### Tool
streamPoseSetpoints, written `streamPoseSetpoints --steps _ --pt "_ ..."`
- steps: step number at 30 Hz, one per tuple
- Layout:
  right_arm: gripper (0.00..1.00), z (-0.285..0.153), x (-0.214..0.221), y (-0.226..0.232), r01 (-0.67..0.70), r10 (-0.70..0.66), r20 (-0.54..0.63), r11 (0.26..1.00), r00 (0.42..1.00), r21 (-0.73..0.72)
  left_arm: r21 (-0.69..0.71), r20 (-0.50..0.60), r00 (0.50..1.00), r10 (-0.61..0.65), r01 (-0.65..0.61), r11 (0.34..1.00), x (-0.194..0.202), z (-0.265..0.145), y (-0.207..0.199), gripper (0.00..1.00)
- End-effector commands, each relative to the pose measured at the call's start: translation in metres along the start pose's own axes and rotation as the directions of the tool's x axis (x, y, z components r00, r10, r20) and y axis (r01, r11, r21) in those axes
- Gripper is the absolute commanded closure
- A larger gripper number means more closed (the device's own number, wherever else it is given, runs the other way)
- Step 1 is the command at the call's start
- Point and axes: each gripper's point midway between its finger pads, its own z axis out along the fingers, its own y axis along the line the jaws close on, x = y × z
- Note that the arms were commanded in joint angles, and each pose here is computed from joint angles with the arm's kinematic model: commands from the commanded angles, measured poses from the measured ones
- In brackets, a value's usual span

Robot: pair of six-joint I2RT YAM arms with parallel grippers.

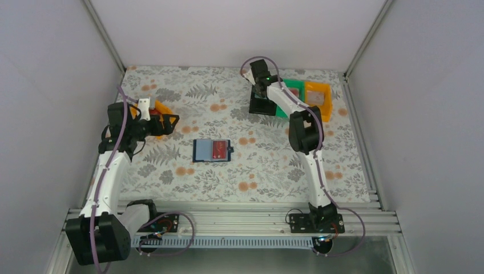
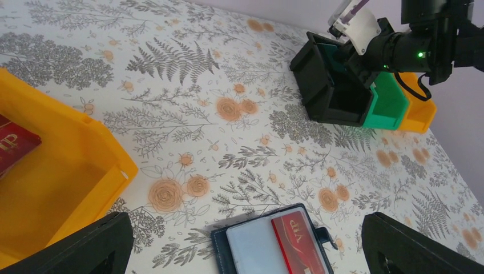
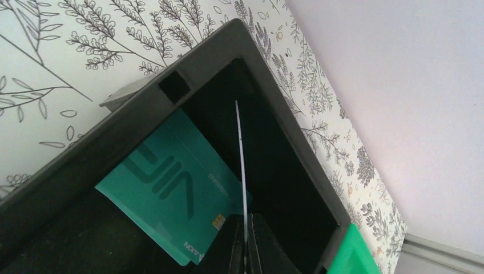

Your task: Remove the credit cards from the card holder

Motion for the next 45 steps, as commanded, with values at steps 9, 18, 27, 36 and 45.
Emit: streamPoseSetpoints --steps 9,18,27,36,45 --pt "0.96 0.023 0.01 -0.007 0.015 -0.005 -0.07 0.99 0.998 0.137 -0.014 0.005 1.0 0.0 0.0 1.0 0.0 0.003 0.006 0.0" --pt "0.71 0.037 0.016 0.0 0.014 -0.001 -0.088 0.988 0.996 0.152 -0.011 0.006 1.0 0.0 0.0 1.0 0.001 0.002 0.006 0.0" --pt "0.26 0.024 0.002 -0.003 -0.025 0.028 -0.031 0.995 0.999 0.099 0.01 0.004 1.0 -0.009 0.009 1.0 0.003 0.003 0.003 0.0" --pt "0.01 0.013 -0.002 -0.012 -0.064 0.064 0.007 0.997 0.998 0.046 0.029 0.01 1.0 -0.005 0.004 1.0 0.002 0.001 -0.001 0.0" --pt "0.01 -0.008 -0.015 -0.015 -0.086 0.091 0.083 0.994 0.992 -0.065 0.041 0.016 1.0 0.005 -0.006 0.999 0.0 0.001 -0.003 0.0"
